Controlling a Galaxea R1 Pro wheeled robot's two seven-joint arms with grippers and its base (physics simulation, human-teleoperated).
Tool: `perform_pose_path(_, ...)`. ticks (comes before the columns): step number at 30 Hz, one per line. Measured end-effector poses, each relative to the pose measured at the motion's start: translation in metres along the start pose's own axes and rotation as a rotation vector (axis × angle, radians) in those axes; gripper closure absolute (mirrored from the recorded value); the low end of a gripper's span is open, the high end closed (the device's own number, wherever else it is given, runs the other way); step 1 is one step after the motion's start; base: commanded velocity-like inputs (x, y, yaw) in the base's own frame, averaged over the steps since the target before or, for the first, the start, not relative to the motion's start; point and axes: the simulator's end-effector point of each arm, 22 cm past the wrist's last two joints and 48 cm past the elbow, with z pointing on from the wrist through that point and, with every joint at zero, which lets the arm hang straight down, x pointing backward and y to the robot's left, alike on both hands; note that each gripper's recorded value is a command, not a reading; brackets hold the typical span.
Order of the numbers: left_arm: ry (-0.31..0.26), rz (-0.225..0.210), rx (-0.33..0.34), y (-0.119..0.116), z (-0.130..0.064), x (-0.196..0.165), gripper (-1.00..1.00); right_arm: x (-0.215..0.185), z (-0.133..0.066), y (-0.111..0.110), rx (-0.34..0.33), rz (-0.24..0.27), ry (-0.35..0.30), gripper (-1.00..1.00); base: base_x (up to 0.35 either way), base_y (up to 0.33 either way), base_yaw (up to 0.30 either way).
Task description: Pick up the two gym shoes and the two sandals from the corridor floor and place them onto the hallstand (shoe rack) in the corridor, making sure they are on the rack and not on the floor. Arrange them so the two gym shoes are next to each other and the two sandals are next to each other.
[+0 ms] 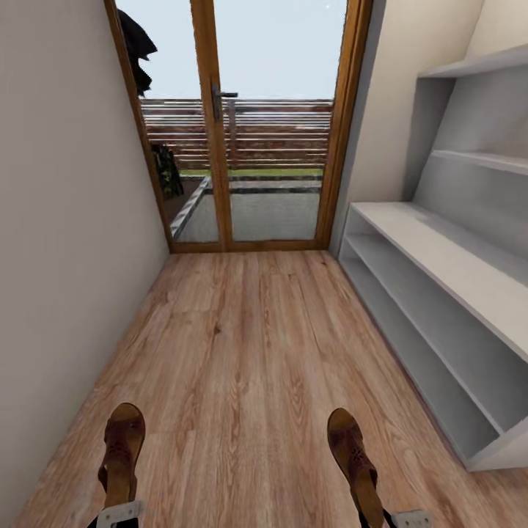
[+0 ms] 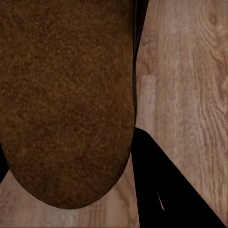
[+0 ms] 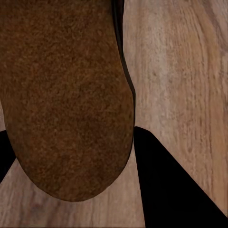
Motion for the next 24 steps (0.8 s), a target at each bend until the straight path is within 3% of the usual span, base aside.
perform_pose_path(24,0.0,0.0,0.0,-0.0003,0.0,0.0,1.0,-0.0001,0.0001,-0.0005,0.002,0.001,0.0,1.0,0.336,0.0,0.015)
